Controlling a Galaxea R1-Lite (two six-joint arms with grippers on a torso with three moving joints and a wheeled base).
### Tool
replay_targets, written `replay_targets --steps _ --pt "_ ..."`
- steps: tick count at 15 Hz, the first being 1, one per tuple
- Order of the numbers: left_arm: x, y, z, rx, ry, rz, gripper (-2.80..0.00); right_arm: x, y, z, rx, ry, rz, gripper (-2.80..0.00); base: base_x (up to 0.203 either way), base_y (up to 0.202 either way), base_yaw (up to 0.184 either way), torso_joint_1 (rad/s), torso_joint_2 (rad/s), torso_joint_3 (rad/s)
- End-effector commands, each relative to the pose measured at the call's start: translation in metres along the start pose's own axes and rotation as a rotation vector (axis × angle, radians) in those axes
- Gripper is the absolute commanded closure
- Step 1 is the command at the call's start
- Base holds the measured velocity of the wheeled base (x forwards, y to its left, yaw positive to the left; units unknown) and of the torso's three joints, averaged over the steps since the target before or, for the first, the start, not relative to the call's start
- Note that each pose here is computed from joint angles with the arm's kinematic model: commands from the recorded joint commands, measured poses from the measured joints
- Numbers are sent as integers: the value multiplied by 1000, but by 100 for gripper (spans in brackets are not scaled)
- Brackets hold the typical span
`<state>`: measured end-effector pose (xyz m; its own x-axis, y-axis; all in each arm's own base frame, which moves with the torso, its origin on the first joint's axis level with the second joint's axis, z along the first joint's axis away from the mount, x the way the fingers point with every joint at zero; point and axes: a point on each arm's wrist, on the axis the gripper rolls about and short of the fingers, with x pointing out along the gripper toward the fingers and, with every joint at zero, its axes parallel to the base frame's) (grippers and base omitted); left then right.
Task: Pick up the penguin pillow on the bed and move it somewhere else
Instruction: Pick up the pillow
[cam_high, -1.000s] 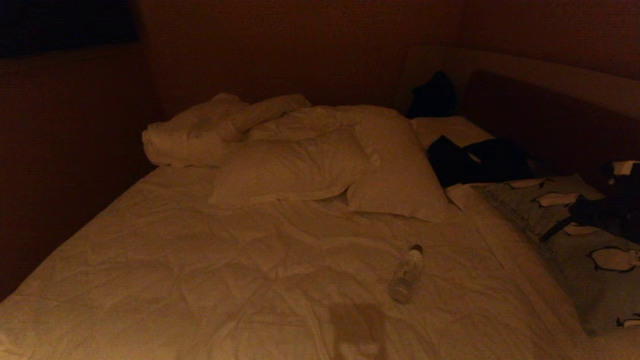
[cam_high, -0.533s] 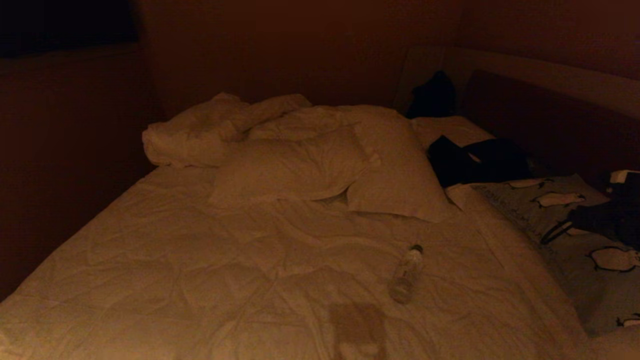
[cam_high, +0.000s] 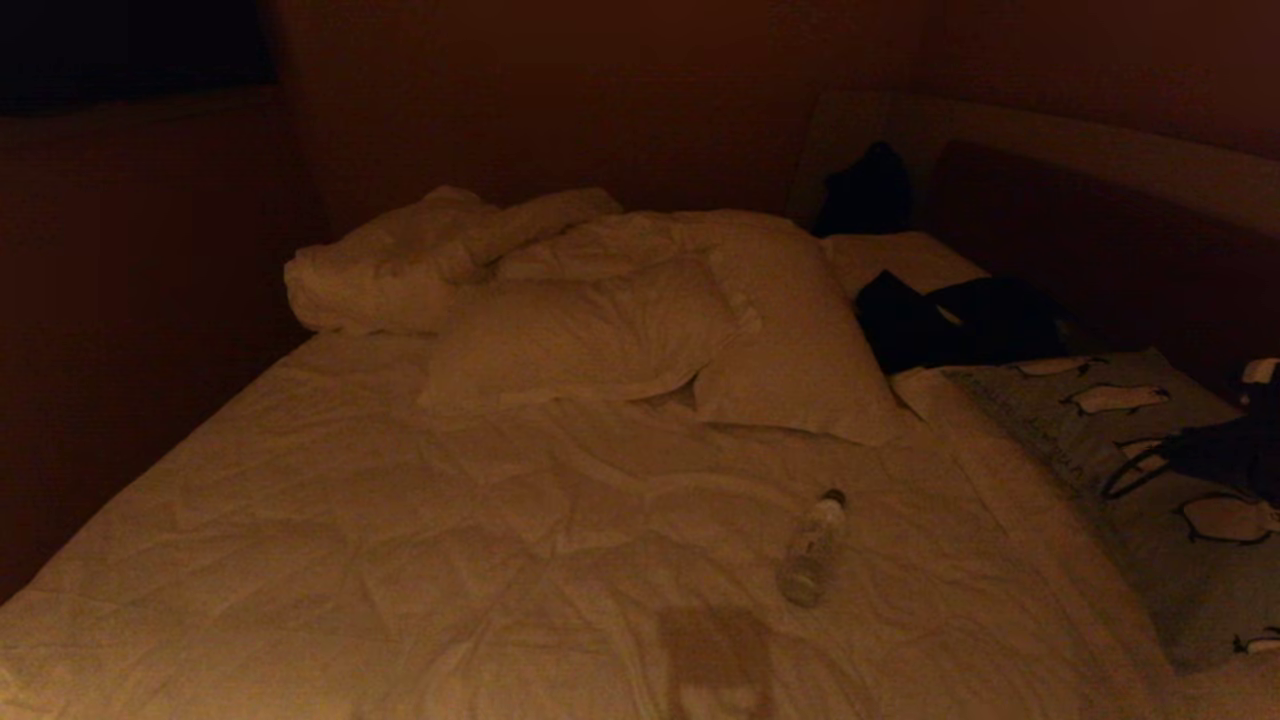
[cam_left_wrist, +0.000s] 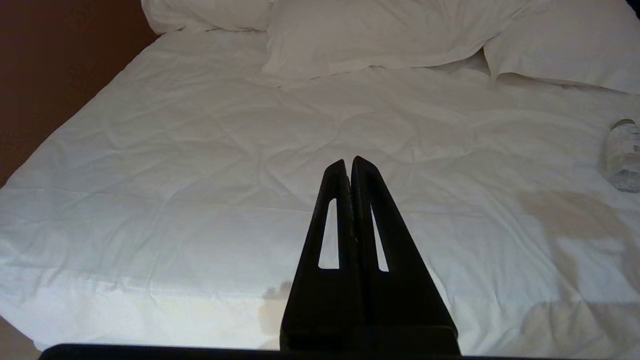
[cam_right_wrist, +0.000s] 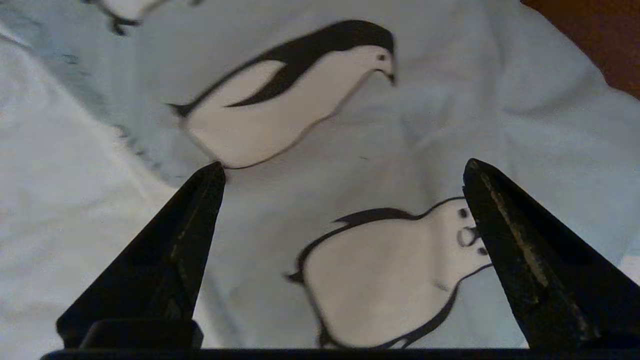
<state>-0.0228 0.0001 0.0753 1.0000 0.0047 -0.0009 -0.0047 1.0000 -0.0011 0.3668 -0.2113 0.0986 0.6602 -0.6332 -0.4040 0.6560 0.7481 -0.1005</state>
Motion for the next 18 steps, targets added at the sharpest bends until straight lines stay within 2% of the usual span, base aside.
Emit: replay_targets --steps 1,5,9,15,18 --pt "0 0 0 0 1 0 0 6 -5 -4 0 9 -15 -280 0 0 0 0 0 0" --pt "0 0 0 0 0 1 0 15 -19 -12 -14 28 -41 -280 0 0 0 0 0 0" --pt "0 0 0 0 -1 0 0 20 -18 -20 -17 51 -36 -280 0 0 0 0 0 0" --pt "0 0 0 0 -1 1 0 46 -12 -53 -21 112 -28 -280 0 0 0 0 0 0" --pt "0 0 0 0 -1 1 0 56 -8 -66 -26 142 6 -280 0 0 0 0 0 0"
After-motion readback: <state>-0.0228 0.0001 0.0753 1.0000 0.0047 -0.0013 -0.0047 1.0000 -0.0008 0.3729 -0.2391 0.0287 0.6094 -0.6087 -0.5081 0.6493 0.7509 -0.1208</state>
